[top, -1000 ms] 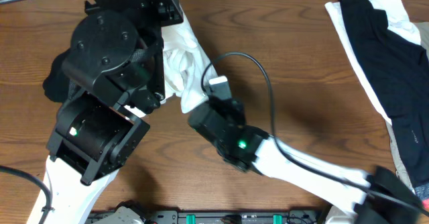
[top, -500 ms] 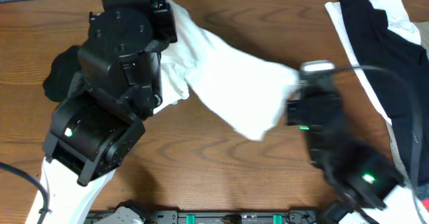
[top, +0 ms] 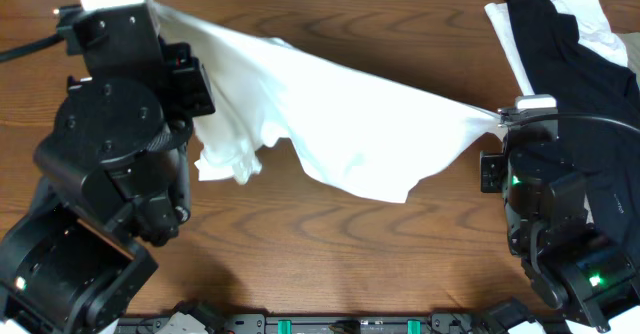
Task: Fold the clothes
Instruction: 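Stretch the shirt between both grippers, right gripper pulling rightward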
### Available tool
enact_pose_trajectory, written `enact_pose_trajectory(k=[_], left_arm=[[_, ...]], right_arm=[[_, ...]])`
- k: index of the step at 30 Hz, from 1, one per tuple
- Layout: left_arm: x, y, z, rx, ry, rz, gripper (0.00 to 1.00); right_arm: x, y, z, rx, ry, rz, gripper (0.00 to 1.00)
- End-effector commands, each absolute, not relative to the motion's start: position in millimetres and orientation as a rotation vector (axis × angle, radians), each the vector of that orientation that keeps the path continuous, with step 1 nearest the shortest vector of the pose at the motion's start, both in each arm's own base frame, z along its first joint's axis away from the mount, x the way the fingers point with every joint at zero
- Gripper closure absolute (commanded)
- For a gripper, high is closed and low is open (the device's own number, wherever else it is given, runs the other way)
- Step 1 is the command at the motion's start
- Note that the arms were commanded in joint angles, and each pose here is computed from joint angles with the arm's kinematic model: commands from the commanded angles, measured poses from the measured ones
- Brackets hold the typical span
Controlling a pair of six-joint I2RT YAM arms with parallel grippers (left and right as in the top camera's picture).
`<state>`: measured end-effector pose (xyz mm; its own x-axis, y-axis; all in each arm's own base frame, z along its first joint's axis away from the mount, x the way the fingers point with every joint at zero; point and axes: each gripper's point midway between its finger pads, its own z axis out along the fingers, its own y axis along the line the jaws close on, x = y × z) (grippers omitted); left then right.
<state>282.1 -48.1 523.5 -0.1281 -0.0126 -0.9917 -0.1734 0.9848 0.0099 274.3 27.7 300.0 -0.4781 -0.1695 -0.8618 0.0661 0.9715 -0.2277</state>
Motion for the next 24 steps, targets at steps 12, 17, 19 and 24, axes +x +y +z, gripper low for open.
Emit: enact_pose_trajectory(k=[12,17,19,24], left_arm=[[262.7,-36.5,527.1,-0.139,1.696,0.116,0.94],[249.8,-27.8,537.0,-0.16,1.658,0.09,0.94],[243.5,-23.7,538.0,-0.167,1.654,0.083,0.94],[229.3,-21.5,534.3,-0.143,1.669,0.034,0.94]], right_arm=[[249.2,20.7,352.6,-0.105,2.067,-0.209,0.99],[239.5,9.7,352.3,-0.111,2.15,-0.263,0.99],[233.8,7.1,351.7,-0.121,2.192,-0.272,0.99],[227.6,10.5,361.8,-0.137,2.233,-0.217,0.98]])
